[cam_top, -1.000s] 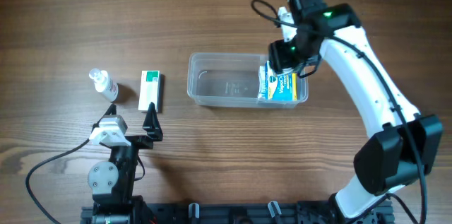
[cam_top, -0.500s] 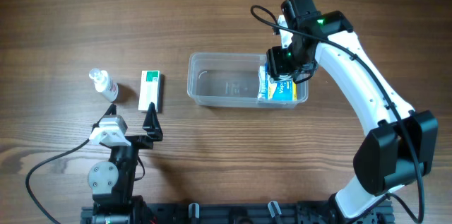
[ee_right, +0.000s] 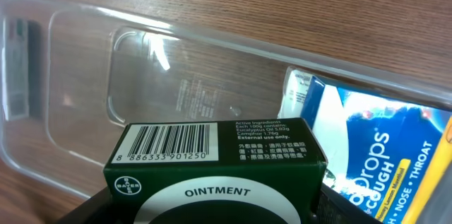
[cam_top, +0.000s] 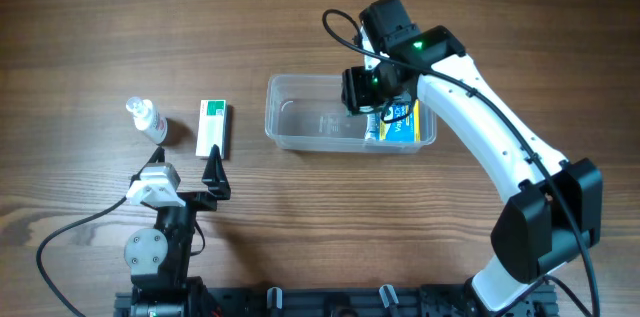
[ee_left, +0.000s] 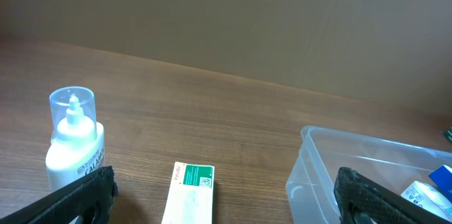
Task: Pack container
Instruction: 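Place the Zam-Buk box into the container left of VapoDrops, release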
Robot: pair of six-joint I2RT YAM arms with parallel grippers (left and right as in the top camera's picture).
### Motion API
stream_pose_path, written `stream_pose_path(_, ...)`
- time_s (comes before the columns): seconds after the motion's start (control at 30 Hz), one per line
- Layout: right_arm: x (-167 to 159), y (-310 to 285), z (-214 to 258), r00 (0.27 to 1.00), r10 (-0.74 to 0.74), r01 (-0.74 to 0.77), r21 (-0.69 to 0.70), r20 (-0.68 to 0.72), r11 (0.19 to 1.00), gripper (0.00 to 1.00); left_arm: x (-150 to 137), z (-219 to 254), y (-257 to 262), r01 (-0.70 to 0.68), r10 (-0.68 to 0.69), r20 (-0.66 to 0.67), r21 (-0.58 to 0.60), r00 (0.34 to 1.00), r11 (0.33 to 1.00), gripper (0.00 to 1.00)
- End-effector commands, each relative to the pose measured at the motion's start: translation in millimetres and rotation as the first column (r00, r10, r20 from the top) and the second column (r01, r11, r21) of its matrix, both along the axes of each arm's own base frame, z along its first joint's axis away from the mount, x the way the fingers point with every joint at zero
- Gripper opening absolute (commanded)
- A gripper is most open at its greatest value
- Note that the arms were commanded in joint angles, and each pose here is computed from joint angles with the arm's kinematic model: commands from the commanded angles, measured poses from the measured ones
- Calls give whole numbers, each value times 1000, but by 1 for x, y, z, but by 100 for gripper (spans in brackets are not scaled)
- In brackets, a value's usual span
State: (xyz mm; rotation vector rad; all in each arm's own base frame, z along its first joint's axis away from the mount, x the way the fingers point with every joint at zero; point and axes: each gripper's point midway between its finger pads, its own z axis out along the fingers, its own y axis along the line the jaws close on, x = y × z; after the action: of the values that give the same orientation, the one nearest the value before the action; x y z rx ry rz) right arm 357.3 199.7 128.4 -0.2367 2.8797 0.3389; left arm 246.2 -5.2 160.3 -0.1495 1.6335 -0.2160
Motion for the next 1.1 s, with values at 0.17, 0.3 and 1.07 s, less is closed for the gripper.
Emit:
stream_pose_path(0.17,-2,2,-33,997,-30,27,-47,-66,999,66,0,-2,0,1,-1,-2,17,1000,1000,100)
stream_pose_path(0.3,-6,10,-34,998,-8,4,-49,-67,999,68,0,-2,0,1,-1,-2,17,1000,1000,100)
stream_pose_path(1.07,90,-144,98,913,-65,245,-415,403,876,100,0,-2,0,1,-1,-2,17,1000,1000,100)
